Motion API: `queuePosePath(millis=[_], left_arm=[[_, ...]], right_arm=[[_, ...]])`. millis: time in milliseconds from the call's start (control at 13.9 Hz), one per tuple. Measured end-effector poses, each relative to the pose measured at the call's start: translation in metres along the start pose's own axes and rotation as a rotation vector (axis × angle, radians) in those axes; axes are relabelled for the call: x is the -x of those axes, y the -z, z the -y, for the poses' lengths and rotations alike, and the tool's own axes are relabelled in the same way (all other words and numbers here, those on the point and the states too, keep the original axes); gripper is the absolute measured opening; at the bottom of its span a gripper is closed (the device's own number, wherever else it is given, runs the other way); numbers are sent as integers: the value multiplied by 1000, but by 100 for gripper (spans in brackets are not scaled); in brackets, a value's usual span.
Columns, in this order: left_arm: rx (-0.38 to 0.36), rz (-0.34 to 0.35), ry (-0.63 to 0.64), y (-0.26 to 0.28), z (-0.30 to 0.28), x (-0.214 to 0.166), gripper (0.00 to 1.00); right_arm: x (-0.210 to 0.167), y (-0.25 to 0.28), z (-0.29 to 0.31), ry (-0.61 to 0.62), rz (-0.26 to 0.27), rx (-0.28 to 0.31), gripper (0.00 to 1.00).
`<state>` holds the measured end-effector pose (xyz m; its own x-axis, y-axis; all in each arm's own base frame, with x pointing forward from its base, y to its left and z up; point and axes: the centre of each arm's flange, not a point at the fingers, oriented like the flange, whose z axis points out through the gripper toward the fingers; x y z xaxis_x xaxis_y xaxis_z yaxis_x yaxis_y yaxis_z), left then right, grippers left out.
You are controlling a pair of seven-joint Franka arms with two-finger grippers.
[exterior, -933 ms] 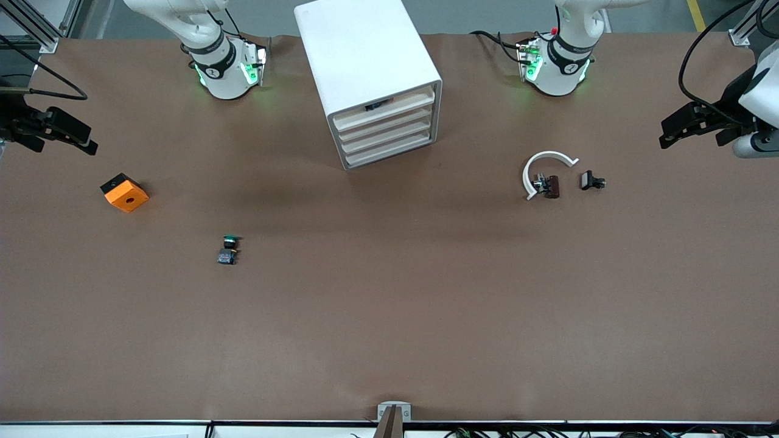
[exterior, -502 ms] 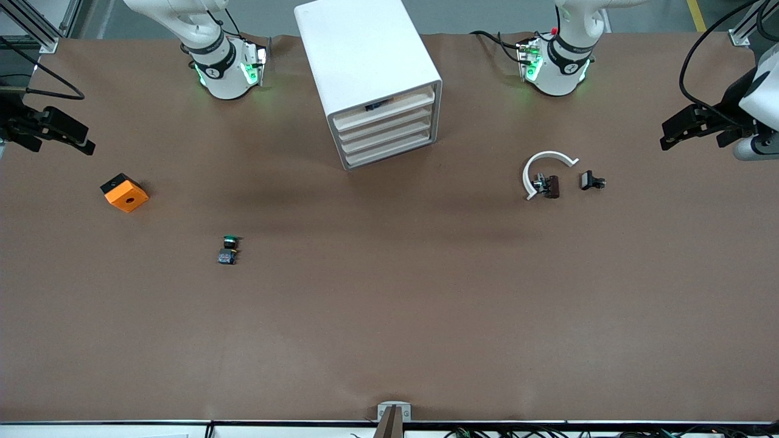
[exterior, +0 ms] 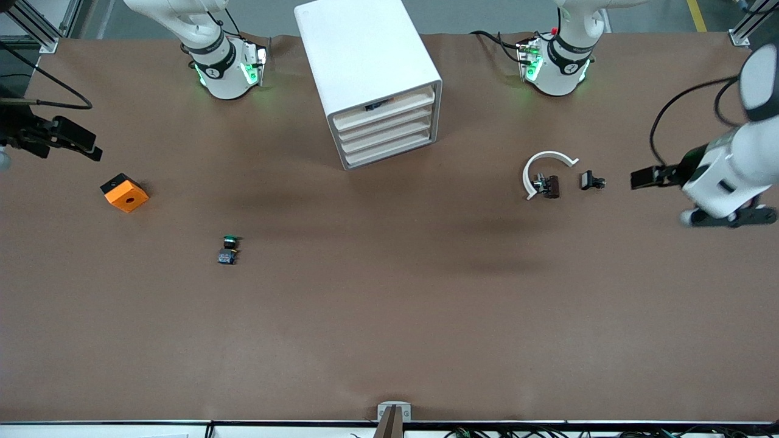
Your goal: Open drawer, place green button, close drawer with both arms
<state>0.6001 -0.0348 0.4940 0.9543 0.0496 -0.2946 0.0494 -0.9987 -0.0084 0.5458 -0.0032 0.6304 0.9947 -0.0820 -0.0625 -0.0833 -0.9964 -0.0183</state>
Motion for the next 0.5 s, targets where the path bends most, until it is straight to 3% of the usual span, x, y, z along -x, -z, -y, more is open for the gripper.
queuePosePath(millis=[359,502], left_arm=[[68,139,254,-77,-38,-42,100],[70,183,379,-107,-65,-54,100]], right_arm=[[-24,-55,40,67,99,25,100],[-34,-88,64,93,110,49,100]])
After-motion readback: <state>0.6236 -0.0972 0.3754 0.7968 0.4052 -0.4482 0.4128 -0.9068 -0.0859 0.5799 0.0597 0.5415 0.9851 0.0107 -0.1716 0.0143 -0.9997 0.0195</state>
